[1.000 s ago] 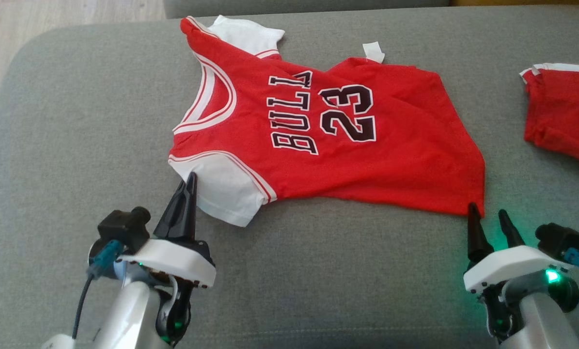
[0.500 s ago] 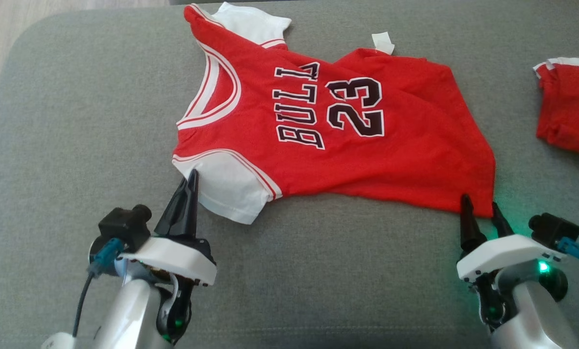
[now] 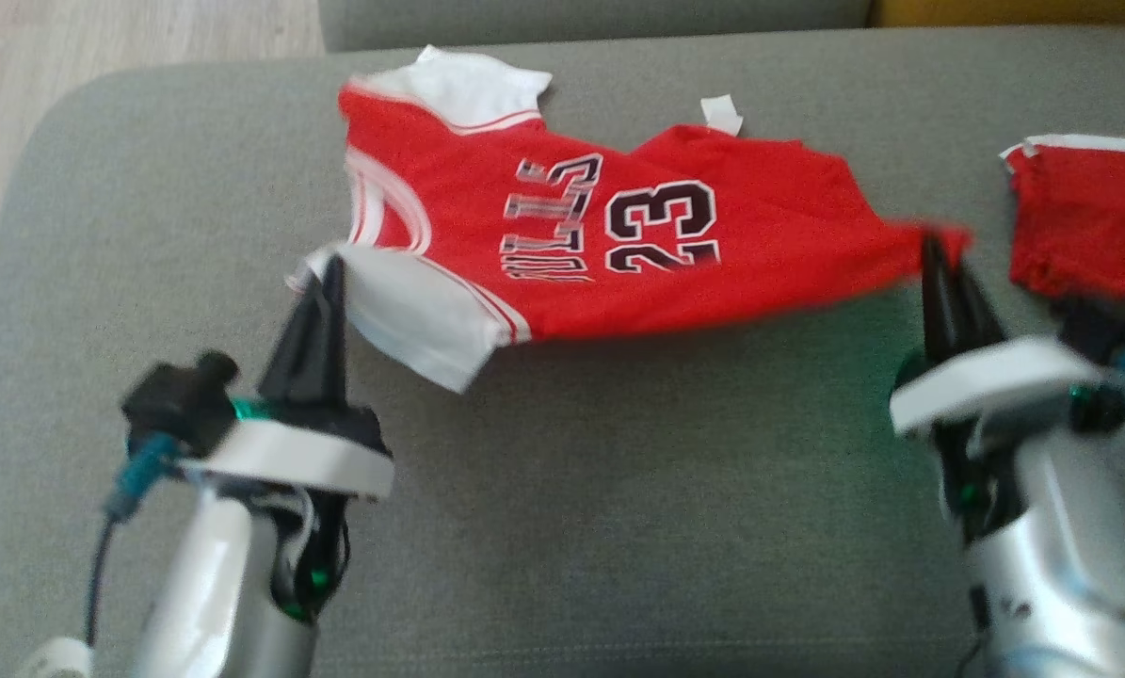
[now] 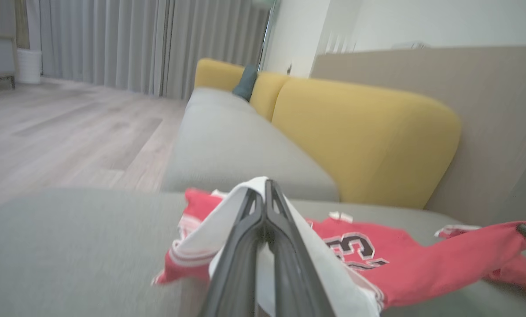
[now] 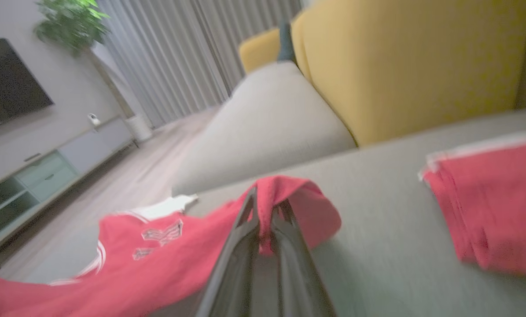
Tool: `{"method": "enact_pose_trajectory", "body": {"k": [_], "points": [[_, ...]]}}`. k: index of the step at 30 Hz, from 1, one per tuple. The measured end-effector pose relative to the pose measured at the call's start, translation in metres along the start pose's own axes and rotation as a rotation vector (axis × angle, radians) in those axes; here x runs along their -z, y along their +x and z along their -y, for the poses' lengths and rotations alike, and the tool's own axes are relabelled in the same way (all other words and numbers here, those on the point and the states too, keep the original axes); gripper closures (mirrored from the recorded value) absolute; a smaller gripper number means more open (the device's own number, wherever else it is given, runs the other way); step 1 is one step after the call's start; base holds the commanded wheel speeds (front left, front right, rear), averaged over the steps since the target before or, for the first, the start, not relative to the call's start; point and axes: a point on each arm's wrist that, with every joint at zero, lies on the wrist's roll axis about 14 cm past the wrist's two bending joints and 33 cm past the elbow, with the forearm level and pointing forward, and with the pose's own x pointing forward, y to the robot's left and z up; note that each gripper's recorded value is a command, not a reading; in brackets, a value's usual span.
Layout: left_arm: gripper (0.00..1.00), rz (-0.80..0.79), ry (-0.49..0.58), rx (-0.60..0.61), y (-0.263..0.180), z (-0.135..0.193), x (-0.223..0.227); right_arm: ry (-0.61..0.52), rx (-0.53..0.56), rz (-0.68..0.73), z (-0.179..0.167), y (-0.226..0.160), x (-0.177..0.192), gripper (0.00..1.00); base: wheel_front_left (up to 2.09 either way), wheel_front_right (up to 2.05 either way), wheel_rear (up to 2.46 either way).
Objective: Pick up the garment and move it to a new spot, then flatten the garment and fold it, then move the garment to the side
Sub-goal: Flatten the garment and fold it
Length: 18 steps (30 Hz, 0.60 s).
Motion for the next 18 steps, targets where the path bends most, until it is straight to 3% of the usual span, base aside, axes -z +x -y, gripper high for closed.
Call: {"method": "enact_pose_trajectory", "body": {"k": [3,7,18], "points": [[1.0,0.16,-0.096,0.013,0.014,0.006,-0.052,-0.082,-0.091,0.132,-0.024,0.004,-0.06,1.0,0.0,0.0,0.0],[1.0,0.389,-0.076,0.091,0.025,0.028,-0.135,-0.156,-0.165,0.276,-0.045,-0.009,-0.125,1.0,0.0,0.0,0.0],[1.0,0.691,-0.037,0.221,-0.002,0.077,-0.266,-0.195,-0.234,0.496,-0.076,-0.061,-0.217,1.0,0.0,0.0,0.0]]}}
